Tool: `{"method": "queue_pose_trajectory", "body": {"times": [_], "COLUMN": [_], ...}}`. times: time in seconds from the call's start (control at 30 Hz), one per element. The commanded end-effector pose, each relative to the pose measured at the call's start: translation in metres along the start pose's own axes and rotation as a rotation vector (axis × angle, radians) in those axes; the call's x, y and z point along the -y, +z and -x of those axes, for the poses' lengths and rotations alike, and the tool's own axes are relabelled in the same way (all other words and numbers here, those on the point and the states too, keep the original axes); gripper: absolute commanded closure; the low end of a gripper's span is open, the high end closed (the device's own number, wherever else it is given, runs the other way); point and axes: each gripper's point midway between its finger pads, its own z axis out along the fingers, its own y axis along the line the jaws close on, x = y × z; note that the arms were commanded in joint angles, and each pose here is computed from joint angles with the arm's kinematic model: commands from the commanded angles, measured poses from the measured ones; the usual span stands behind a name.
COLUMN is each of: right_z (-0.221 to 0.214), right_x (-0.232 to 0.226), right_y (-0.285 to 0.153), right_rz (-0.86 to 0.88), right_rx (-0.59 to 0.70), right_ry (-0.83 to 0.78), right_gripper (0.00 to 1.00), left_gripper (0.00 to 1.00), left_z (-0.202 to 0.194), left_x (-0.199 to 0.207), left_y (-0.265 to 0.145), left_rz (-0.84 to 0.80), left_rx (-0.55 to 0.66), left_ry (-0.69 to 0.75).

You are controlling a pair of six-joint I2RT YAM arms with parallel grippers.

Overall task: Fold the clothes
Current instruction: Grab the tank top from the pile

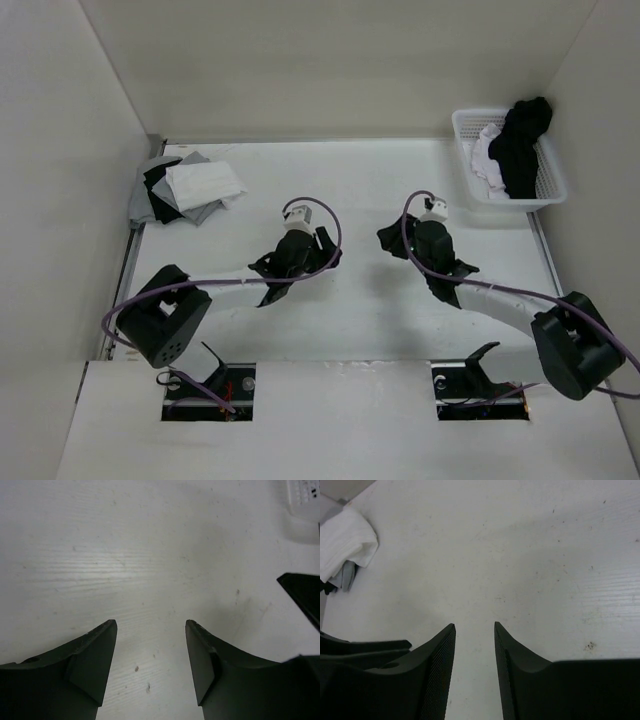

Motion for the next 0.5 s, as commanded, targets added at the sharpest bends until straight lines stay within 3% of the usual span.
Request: {"method": "queue_pose_trajectory", "body": {"times": [0.0,0.17,0.33,0.47], "right_z": [0.051,0.087,0.159,0.242], "right_x": [-0.026,-0.038,-0.011,0.070], "right_y": [-0.011,-0.020,-0.016,-0.006], "right_rz": [0.016,0.006,-0.119,-0.376], "right_rx": [0.131,0.183,0.292,0.405], "right_ry": [0.003,0.000,-0.012,0.022], "right_gripper": [0.56,0.59,0.96,1.00], "left_gripper": [0.44,0.44,0.50,0.68], "left_z": [0.013,0.008,0.009,0.009], "left_x": [0.046,0.052,0.063,0.057], "left_y": [-0.007,-0.023,-0.034,-0.031], "left_rz": [-0.154,-0.209,-0.265,-0.260], "left_rx": [0.020,0.055,0.099,0.123], "left_ry": [0.033,0.040,0.072,0.089]}}
